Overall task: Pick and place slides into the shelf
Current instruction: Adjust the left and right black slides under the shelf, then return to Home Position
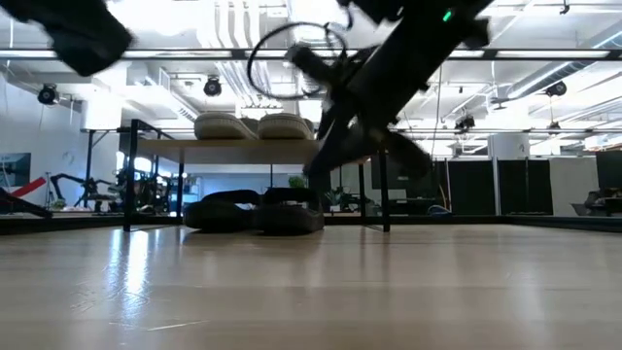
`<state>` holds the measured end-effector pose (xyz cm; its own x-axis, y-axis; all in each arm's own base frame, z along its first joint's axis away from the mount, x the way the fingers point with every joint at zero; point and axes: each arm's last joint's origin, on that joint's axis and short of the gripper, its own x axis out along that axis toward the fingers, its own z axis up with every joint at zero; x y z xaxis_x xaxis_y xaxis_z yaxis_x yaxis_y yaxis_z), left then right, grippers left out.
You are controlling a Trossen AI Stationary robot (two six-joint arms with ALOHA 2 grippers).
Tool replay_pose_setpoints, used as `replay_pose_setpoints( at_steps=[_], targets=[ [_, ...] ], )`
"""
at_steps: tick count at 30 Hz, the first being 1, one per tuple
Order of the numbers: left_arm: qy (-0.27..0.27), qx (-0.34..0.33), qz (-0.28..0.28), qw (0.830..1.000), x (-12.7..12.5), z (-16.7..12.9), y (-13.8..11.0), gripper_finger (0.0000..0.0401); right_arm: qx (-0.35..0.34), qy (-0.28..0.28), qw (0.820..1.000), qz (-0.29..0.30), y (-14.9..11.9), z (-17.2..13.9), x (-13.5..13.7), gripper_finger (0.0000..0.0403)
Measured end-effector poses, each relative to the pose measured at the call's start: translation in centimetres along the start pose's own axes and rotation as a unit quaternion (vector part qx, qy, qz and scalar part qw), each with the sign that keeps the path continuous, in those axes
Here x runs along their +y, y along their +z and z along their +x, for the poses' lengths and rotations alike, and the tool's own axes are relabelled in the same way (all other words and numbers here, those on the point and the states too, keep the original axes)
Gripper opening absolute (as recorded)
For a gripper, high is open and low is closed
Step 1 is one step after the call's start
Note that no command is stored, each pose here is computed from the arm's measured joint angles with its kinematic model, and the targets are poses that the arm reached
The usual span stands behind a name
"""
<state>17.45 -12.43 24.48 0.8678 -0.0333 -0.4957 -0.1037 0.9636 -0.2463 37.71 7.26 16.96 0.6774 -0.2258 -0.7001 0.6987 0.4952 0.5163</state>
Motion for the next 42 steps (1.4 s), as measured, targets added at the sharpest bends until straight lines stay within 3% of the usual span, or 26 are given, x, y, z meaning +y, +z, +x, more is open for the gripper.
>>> replay_pose_setpoints(
  at_steps=[6,14,26,30,36,39,42],
  targets=[
    [-0.05,0.017,-0.008,0.999,-1.3,-1.5,-1.8,0.0,0.007,-0.016,0.998,-0.068,-0.1,3.1,-0.5,0.0012],
    [-0.042,0.033,-0.03,0.998,-1.9,-0.8,-2.5,0.0,-0.015,-0.025,0.998,-0.056,1.7,6.5,-1.1,0.0012],
    [-0.039,0.035,-0.028,0.998,-2.5,0.0,-2.9,0.0,-0.081,-0.058,0.992,-0.076,7.3,7.9,-1.9,0.0012],
    [-0.042,0.031,-0.031,0.998,-2.5,-0.1,-2.7,0.0,-0.072,-0.05,0.993,-0.081,8.0,8.0,-1.8,0.0012],
    [-0.065,0.005,-0.058,0.996,-2.8,-0.2,-1.9,0.0,0.014,0.006,0.995,-0.097,5.4,5.6,0.4,0.0012],
    [-0.08,-0.005,-0.055,0.995,-2.4,0.1,-1.2,0.0,0.041,0.054,0.988,-0.137,3.5,2.6,2.7,0.0013],
    [-0.129,-0.024,-0.032,0.991,-1.7,0.7,0.0,0.0,0.04,0.08,0.979,-0.186,2.2,-1.3,4.5,0.0013]
  ],
)
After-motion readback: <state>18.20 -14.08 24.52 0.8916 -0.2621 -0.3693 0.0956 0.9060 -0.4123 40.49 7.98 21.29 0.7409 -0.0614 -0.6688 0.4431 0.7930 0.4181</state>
